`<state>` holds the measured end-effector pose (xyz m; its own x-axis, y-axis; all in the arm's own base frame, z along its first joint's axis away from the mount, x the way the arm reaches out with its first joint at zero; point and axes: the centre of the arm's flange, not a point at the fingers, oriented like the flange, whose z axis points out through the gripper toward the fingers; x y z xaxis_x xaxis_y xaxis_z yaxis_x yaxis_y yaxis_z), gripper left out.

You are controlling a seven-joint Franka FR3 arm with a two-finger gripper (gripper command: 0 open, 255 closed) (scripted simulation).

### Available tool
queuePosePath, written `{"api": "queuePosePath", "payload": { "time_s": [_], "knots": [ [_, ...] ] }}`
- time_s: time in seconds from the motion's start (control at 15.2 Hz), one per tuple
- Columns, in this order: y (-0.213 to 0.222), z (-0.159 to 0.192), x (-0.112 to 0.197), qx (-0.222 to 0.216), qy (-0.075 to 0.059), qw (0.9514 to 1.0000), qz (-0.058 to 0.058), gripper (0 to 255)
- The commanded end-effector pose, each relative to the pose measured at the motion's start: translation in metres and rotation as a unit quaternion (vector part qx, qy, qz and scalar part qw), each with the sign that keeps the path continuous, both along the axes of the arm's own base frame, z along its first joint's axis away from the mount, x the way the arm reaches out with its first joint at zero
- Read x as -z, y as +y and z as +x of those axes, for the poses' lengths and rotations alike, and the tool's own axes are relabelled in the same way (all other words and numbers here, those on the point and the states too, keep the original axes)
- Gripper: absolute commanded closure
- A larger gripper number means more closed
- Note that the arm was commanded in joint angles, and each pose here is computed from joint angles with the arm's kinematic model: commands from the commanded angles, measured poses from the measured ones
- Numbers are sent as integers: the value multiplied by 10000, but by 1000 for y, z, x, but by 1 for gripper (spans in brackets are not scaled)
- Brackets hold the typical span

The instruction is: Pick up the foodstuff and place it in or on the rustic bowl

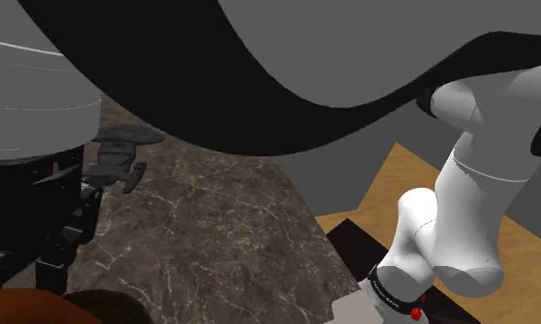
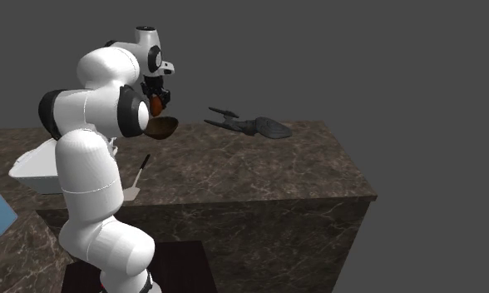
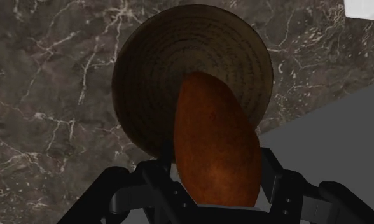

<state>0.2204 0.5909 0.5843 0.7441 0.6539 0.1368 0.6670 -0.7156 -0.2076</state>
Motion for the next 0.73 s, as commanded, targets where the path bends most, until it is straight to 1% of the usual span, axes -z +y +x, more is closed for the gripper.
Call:
{"api": "queuePosePath", "payload": {
  "time_s": [0.0, 0.66],
  "knots": [
    [7, -6, 5, 9, -1, 10000, 2, 255],
    [7, -6, 58, 9, -1, 10000, 2, 255]
  ]
}}
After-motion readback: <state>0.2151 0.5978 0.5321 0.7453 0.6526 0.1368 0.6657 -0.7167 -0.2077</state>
